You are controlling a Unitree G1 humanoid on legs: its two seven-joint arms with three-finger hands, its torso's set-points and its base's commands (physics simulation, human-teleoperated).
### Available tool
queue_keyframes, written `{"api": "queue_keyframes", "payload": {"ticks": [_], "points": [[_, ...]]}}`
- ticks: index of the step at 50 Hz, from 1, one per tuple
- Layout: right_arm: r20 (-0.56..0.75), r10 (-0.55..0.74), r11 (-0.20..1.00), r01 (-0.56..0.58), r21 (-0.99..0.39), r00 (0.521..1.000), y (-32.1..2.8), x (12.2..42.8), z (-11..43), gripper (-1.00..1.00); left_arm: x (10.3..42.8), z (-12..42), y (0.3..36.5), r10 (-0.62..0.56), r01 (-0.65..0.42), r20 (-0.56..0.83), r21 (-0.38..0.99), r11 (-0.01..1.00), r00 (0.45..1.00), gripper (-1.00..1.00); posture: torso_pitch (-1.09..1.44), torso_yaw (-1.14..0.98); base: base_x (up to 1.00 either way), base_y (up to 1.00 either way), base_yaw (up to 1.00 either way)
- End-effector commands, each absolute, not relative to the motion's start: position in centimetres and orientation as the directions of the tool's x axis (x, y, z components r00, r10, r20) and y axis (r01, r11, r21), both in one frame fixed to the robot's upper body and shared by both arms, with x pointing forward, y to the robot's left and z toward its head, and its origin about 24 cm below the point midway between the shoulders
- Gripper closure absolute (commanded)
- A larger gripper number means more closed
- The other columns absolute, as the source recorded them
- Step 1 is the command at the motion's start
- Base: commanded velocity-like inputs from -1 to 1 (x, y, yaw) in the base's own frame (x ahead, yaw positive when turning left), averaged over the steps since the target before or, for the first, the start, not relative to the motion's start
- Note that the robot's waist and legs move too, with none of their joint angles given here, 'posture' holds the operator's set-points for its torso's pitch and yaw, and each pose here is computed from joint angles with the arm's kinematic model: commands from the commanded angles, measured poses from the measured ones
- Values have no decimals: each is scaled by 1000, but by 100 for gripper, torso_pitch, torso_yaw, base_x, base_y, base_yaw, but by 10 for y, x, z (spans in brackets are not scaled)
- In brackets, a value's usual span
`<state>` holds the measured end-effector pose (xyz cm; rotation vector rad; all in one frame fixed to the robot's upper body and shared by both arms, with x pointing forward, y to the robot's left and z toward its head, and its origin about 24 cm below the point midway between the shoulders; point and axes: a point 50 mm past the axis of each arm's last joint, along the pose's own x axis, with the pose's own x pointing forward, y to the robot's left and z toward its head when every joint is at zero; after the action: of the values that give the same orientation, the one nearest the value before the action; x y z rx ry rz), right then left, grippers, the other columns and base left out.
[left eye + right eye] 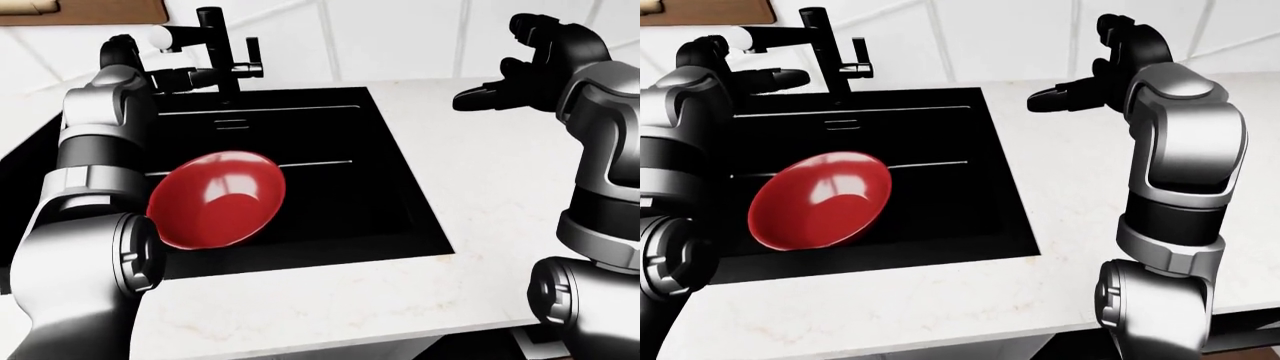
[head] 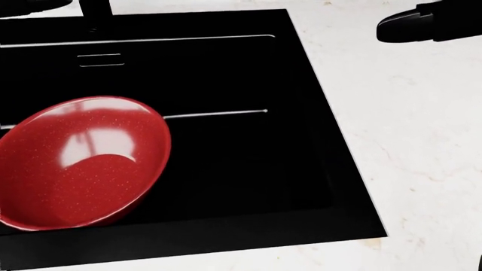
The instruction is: Turn the sink spout to the right.
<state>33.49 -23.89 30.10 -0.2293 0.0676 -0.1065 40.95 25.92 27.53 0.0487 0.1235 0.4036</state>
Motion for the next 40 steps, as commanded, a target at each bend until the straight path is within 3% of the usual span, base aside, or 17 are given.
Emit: {"api": "queue_keyframes", "payload": {"ticks": [1, 40], "points": [[40, -117, 963, 123, -240, 992, -239, 329, 321, -100, 407, 304, 256, 389, -388, -6, 51, 920, 921, -100, -3, 0, 0, 0, 0], [44, -127, 963, 134, -235, 991, -244, 323, 322, -100, 404, 309, 212, 289, -289, 2, 61, 956, 957, -100, -3, 0, 0, 0, 0]]}}
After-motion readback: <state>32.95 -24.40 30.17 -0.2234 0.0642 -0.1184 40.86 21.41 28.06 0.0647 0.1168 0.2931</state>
